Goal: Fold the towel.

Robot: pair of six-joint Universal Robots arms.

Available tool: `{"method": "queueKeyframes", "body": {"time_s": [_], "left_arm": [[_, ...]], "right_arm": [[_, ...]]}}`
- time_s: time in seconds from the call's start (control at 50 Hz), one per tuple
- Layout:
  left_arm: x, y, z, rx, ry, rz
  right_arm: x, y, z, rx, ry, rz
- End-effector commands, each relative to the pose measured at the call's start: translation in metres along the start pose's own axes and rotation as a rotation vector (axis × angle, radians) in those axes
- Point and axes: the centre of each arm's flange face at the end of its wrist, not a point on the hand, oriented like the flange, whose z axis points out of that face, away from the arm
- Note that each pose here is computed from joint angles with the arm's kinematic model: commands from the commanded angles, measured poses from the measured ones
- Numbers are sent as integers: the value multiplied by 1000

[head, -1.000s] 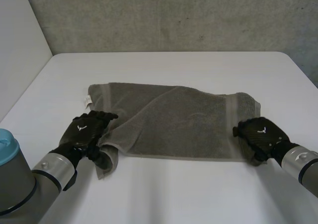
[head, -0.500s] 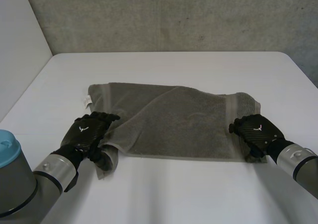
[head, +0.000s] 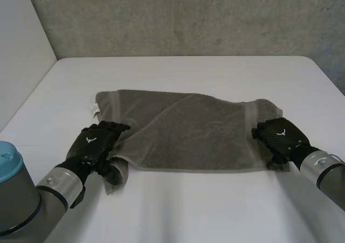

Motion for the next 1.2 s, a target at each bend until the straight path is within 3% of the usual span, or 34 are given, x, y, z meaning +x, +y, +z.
{"method": "queueKeyframes", "body": {"time_s": [0.02, 0.46, 0.7, 0.96, 1.08, 1.2], "left_arm": [[0, 0, 0, 2, 0, 0], [0, 0, 0, 2, -1, 0], [6, -4, 4, 42, 21, 7], [30, 4, 25, 26, 99, 9], [22, 16, 44, -17, -37, 18], [18, 12, 50, -4, -84, 19]], "right_arm": [[2, 0, 3, -1, 9, -4], [0, -2, 4, -3, 5, 6], [39, -28, -11, 89, 157, 262], [32, -26, -14, 79, 142, 263], [35, -26, -15, 76, 152, 264], [38, -30, -17, 89, 164, 255]]}}
